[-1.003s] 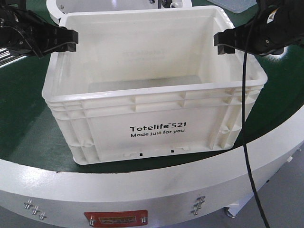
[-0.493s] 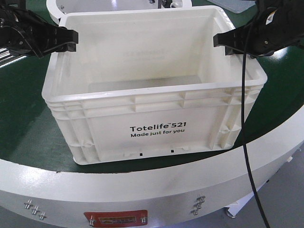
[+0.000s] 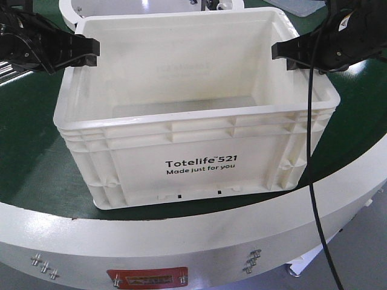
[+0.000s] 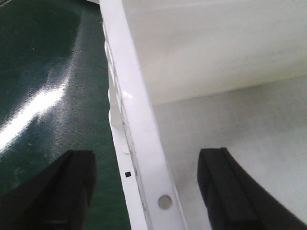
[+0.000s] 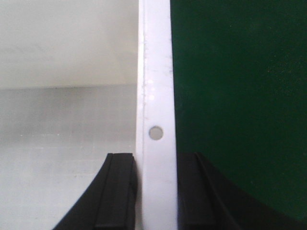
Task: Place moving items into box and shelve
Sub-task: 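Close both grippers on the crate's opposite rim walls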
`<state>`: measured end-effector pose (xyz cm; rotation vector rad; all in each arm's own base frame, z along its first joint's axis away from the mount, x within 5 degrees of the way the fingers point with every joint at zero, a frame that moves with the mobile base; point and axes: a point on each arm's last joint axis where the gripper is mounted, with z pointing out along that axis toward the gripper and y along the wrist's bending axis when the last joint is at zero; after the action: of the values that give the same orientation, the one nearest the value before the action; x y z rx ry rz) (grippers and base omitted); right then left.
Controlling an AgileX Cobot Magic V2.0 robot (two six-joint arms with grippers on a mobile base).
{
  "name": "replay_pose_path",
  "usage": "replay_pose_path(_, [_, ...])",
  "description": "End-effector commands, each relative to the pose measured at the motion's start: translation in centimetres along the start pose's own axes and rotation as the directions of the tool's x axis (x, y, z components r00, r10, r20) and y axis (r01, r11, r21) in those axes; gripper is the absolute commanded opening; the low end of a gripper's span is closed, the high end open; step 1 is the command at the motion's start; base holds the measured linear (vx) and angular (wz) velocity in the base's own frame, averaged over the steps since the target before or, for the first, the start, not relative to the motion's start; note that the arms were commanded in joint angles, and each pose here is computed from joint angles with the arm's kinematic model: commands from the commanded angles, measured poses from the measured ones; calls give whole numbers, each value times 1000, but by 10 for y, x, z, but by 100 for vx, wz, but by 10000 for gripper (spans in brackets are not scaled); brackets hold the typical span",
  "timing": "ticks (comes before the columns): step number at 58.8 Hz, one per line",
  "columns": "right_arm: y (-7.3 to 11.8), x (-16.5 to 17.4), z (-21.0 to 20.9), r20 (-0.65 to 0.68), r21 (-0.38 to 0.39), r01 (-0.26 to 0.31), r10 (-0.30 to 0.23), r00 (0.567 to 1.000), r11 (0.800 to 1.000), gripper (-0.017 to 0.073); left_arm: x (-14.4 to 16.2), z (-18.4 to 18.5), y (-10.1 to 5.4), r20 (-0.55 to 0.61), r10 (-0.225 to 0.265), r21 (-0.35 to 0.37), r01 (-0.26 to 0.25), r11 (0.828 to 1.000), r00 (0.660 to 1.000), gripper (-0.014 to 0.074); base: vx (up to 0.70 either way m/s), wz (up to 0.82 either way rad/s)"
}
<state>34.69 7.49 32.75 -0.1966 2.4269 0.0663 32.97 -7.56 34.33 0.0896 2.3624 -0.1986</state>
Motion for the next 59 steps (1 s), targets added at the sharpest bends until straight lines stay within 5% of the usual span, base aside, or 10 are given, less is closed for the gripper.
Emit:
replay_pose_path(1, [-2, -17, -23, 138, 3, 16, -16, 990, 1000, -15, -16, -22, -4, 119, -15, 27, 12, 1000, 993, 559, 0, 0])
replay_pose_path(39, [-2, -17, -23, 132, 4, 16, -16, 991, 1000, -15, -13, -13, -4, 78, -14, 20, 12, 1000, 997, 513, 0, 0])
replay_pose_path(46, [-2, -17, -23, 132, 4, 16, -16, 991, 1000, -15, -13, -13, -4, 78, -13, 19, 11, 1000, 997, 398, 0, 0])
replay_pose_path(59, [-2, -17, -23, 131, 0, 11, -11, 991, 1000, -15, -13, -13, -4, 75, -13, 20, 12, 1000, 997, 27, 0, 0])
